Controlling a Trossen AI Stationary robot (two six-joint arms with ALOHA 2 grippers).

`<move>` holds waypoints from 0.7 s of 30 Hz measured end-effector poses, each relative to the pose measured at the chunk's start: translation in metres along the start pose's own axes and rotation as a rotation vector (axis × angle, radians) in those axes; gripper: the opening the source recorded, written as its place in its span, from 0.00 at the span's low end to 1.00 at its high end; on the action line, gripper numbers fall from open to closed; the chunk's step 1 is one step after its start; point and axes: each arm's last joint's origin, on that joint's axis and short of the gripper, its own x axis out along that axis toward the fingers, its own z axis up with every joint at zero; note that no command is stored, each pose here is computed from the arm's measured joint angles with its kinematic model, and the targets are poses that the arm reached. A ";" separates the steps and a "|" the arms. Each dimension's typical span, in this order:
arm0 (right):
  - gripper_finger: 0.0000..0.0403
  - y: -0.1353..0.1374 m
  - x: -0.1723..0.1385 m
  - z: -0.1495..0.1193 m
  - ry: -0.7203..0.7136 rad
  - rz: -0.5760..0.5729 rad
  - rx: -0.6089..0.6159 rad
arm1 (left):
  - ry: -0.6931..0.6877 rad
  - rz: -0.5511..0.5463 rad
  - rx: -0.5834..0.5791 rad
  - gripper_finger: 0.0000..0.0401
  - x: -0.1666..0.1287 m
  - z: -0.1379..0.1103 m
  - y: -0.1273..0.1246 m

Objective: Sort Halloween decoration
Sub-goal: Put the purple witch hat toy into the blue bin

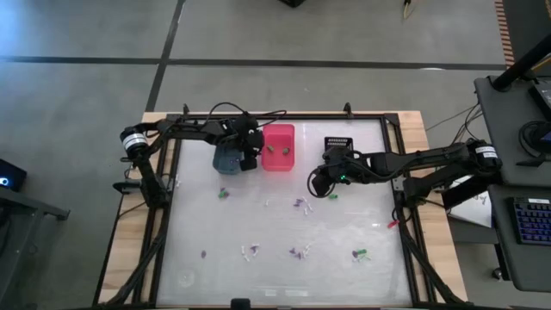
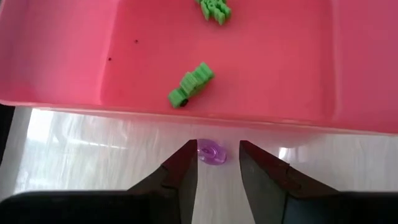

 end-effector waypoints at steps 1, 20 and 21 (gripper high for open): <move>0.26 0.000 0.000 0.000 0.000 0.000 -0.003 | 0.001 0.000 0.000 0.25 0.000 0.000 0.000; 0.25 0.000 0.000 0.000 0.000 0.000 -0.004 | -0.022 0.011 -0.010 0.22 0.000 0.001 0.001; 0.25 0.000 0.000 0.000 0.000 0.000 -0.004 | -0.024 0.012 -0.013 0.22 0.000 0.002 0.001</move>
